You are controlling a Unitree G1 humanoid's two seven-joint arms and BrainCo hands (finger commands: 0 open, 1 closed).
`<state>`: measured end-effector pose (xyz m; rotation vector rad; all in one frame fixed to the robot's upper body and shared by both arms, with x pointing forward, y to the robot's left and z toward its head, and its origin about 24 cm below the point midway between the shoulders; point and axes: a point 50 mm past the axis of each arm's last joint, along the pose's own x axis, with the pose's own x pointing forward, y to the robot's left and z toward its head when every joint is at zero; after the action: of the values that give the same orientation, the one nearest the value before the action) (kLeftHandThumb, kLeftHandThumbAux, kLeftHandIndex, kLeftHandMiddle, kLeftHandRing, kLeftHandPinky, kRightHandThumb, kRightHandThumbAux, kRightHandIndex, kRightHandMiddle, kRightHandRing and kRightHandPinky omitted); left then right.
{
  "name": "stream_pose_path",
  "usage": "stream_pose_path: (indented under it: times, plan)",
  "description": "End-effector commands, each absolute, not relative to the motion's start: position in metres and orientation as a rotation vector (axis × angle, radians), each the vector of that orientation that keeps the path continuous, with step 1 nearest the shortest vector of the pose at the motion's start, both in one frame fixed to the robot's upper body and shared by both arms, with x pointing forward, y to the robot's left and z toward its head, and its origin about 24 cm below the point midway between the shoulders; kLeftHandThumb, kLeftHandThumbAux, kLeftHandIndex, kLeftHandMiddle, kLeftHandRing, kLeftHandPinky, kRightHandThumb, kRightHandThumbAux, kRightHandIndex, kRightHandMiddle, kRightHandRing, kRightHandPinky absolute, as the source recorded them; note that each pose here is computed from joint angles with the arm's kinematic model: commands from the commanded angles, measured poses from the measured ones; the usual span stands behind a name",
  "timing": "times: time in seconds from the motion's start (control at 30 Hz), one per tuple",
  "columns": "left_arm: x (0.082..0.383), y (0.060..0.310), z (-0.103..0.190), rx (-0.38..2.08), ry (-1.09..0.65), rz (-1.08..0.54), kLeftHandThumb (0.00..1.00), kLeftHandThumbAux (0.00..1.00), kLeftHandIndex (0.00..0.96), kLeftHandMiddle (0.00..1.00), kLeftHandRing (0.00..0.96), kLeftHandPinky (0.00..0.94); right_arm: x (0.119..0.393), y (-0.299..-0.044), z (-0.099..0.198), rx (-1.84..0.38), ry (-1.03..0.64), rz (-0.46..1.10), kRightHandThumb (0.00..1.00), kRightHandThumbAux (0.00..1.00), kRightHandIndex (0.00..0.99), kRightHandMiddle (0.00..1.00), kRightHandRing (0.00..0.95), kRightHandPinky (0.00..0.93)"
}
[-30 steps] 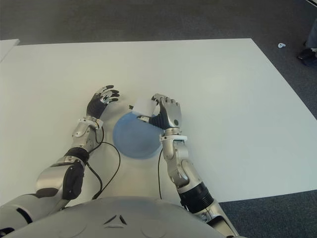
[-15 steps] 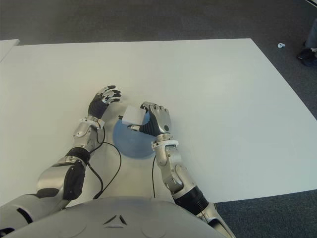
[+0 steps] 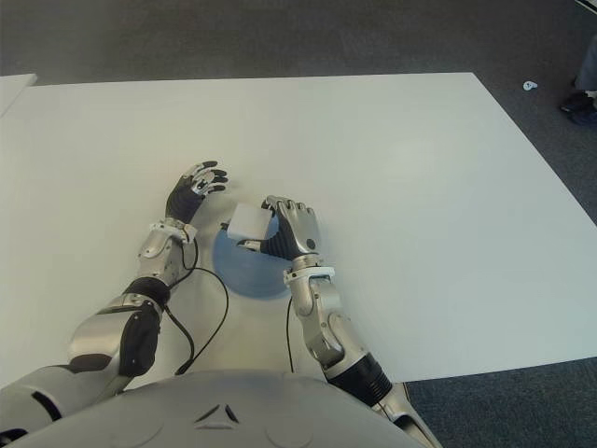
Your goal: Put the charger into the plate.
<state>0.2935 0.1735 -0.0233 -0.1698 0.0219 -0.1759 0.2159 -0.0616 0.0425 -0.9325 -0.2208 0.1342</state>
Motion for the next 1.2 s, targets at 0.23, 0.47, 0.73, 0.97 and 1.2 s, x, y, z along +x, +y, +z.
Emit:
stream_pose_path:
  times: [0.23,0.47,0.73,0.97,1.2]
  plan:
    - [0.287,0.174,-0.033,-0.187,0.068,-0.165,0.104,0.569,0.249,0.351,0.35,0.336,0.216,-0.068,0.039,-1.066,-0.248,0.22,0.309,0.27,0.048,0.094,0.137,0.162]
    - [0.287,0.174,-0.032,-0.183,0.065,-0.168,0.115,0.564,0.25,0.355,0.349,0.334,0.216,-0.073,0.043,-1.088,-0.265,0.219,0.241,0.18,0.003,0.007,0.011,0.013]
    - [0.286,0.175,-0.031,-0.169,0.058,-0.168,0.109,0.56,0.255,0.354,0.345,0.325,0.215,-0.078,0.047,-1.083,-0.258,0.234,0.261,0.147,0.0,0.0,0.0,0.0]
    - [0.286,0.175,-0.031,-0.163,0.055,-0.169,0.101,0.563,0.259,0.358,0.345,0.328,0.215,-0.081,0.048,-1.079,-0.249,0.249,0.279,0.133,0.0,0.0,0.0,0.0]
    - [0.286,0.176,-0.031,-0.155,0.051,-0.171,0.091,0.566,0.264,0.367,0.349,0.333,0.216,-0.086,0.05,-1.078,-0.246,0.25,0.303,0.119,0.0,0.0,0.0,0.0]
